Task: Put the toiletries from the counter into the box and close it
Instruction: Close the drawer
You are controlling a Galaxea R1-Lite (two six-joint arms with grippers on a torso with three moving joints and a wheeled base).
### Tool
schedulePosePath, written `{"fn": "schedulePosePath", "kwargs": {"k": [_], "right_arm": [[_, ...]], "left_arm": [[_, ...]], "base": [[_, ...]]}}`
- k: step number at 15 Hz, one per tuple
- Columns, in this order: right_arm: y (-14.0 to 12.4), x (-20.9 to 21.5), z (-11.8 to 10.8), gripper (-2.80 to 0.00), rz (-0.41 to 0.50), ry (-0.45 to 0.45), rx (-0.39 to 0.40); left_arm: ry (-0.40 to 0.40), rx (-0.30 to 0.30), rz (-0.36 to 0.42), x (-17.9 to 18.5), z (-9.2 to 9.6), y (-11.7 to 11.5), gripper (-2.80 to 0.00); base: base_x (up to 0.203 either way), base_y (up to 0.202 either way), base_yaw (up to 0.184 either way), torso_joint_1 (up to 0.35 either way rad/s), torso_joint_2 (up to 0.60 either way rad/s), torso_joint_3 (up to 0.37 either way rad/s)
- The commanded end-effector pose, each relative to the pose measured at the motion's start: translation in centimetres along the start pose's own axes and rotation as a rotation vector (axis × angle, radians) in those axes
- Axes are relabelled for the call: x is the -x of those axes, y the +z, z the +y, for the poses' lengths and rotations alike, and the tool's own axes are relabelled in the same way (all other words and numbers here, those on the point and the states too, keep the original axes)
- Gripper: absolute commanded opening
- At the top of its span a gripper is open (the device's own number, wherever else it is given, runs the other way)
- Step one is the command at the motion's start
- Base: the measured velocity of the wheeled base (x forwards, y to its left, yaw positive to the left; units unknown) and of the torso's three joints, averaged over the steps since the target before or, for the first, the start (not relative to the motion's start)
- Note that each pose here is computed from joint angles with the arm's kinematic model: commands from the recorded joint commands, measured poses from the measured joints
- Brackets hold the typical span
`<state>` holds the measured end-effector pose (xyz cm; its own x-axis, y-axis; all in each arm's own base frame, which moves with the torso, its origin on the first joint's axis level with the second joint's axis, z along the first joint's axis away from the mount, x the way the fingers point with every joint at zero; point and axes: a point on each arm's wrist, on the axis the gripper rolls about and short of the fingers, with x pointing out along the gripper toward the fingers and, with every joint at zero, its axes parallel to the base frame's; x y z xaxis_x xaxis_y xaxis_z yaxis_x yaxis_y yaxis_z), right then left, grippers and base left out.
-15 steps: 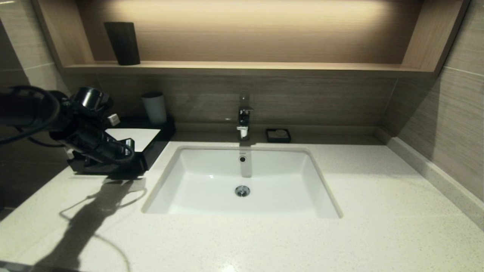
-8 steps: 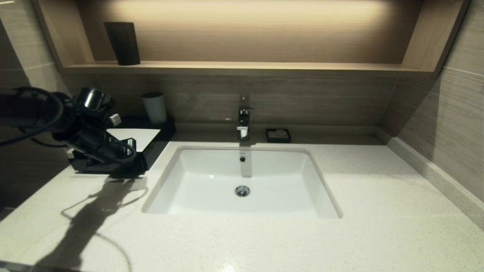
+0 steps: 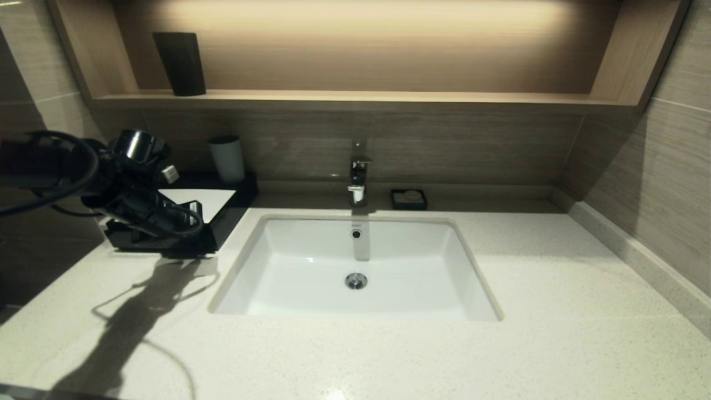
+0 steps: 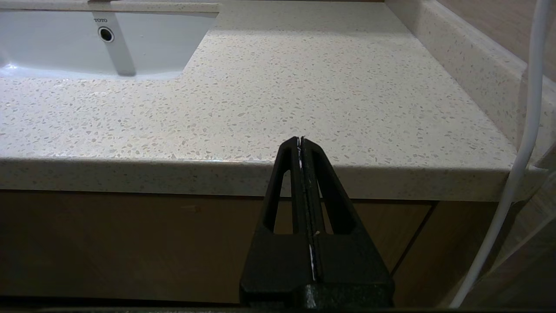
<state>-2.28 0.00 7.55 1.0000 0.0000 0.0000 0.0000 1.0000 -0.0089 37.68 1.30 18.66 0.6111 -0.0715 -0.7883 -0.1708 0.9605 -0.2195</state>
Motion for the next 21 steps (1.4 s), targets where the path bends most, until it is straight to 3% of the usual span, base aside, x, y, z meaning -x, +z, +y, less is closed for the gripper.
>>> {"fn": "schedulePosePath", "kwargs": {"k": [1,15,21], "right_arm": [[0.0,0.0,0.0,-2.80,0.000,0.000,0.000],[0.0,0.0,0.0,-2.80,0.000,0.001,0.000],[0.0,0.0,0.0,-2.80,0.000,0.000,0.000]], "left_arm": [[0.002,0.003,0.006,-0.2,0.1,0.0,-2.80],[-0.008,0.015,-0.027,-0.2,0.0,0.2,-2.80],[-0.008,0.013,-0.016,1.2,-0.1,-0.7,-2.80]], "base": [[0.000,0.000,0.000,0.000,0.00,0.000],[0.000,0.000,0.000,0.000,0.00,0.000],[0.000,0.000,0.000,0.000,0.00,0.000]]}}
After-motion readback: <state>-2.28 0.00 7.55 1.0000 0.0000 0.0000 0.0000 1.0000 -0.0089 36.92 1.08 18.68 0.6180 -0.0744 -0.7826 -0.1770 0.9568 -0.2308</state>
